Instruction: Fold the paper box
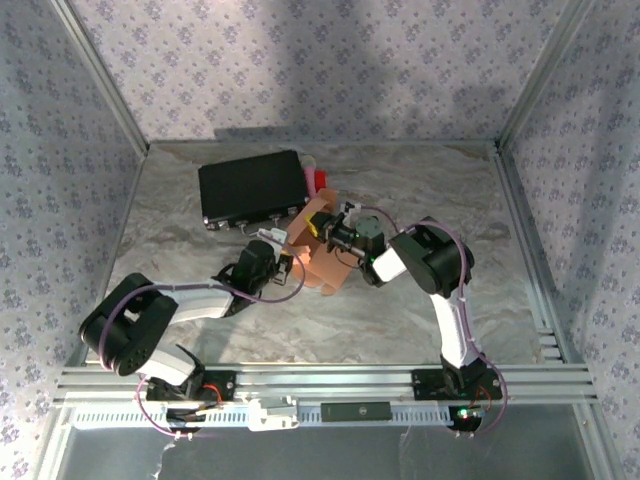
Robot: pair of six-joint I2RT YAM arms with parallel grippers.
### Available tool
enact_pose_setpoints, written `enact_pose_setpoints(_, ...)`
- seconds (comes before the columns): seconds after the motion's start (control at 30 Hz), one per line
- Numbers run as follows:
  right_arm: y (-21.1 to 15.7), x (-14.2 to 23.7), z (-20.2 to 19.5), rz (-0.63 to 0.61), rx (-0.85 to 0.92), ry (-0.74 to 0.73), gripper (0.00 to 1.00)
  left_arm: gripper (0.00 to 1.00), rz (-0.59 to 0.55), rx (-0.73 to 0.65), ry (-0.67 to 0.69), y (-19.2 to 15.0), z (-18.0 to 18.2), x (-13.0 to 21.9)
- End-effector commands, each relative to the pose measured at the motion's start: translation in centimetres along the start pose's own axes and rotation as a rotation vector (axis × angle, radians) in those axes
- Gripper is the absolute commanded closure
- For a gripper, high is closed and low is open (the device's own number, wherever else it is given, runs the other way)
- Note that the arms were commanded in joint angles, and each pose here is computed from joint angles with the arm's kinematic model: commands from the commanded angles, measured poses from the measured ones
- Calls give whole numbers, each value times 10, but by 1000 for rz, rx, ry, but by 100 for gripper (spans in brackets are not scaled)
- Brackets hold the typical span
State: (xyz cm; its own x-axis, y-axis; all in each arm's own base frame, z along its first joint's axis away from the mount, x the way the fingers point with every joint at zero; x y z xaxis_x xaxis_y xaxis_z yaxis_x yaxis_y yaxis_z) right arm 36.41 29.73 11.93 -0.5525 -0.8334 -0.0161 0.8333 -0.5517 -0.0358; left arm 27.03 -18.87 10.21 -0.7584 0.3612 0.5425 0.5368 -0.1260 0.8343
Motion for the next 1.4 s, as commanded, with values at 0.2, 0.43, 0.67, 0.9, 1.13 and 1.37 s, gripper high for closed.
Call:
enact_pose_setpoints(0.2,-3,-3,-17,-24,-4,-36,100,56,-96,86,1,8,3,0)
enact_pose_setpoints(0.43,-2,-5,-17,-38,-16,-38,100,52,-113,113,-46,2,0,0)
enact_pose_setpoints(0.67,-3,-6,-18,-56,-34,-37,100,53,-142,122,-40,0,-4,-1)
enact_pose_setpoints(0.9,-4,-6,-15,-94,-40,-33,100,52,-177,124,-3,-3,-11,-2)
enact_pose_setpoints(1.13,-6,-5,-13,-113,-40,-27,100,51,-211,156,40,-5,-8,1)
enact_pose_setpoints(1.37,-10,-5,-11,-116,-43,-25,100,52,-205,147,72,-6,-5,-5)
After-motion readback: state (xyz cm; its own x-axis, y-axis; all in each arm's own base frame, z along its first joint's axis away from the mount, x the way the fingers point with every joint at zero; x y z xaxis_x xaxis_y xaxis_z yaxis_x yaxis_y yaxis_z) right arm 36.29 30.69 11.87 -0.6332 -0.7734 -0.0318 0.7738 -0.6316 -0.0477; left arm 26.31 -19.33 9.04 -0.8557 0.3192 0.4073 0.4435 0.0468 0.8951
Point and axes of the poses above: each hand's point on the last joint's axis, 136 mm out from that joint toward the fingers, its own x axis back along the fingers, its own z axis along the line the jaws close on, y = z × x, the point moved 6 cm from there along x, back along the fingers, and after that the axes turned 2 degrees about x, right-handed, at the moved point
